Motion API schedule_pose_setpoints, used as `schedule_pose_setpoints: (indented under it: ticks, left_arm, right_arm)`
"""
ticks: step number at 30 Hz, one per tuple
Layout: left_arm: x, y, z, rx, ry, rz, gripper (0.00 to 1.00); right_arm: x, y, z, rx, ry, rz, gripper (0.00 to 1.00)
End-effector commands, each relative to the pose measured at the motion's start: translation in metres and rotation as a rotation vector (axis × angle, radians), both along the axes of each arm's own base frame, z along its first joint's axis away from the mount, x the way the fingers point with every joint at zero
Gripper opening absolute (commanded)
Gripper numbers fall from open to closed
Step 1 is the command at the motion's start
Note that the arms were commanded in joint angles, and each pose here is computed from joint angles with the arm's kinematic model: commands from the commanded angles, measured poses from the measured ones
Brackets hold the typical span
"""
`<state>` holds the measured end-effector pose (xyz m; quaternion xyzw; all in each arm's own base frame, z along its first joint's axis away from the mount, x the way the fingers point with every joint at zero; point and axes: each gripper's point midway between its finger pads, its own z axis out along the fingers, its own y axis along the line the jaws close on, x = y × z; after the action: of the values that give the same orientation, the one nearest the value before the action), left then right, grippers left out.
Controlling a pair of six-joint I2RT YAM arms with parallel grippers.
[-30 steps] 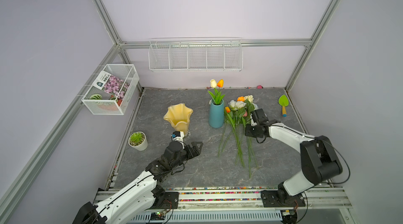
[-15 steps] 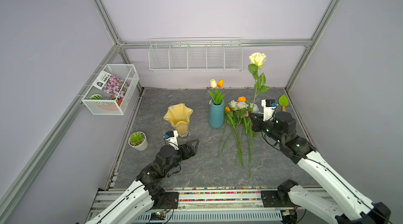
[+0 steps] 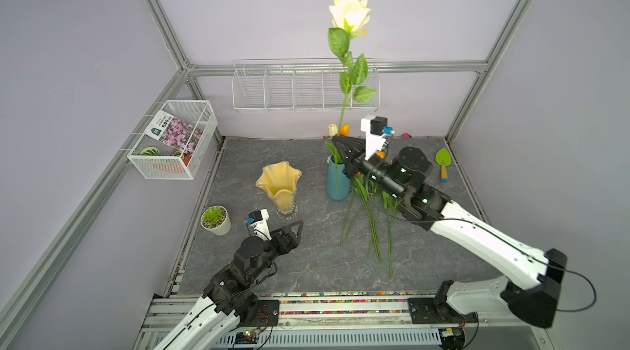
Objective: Arrange the flowers in different vases according to their variety
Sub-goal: Insert the flower into the vase.
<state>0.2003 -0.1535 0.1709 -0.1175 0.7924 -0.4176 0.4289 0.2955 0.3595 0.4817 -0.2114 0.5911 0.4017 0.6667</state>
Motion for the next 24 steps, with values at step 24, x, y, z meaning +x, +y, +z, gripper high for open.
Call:
schedule_pose_setpoints:
  ticks: [24]
  left_arm:
    - [-0.007,0.018,-0.01,-0.001,0.014,0.058,0.97]
  right_arm:
    - [0.033,0.157,-0.153,-0.063,-0.02,0.088,0.0]
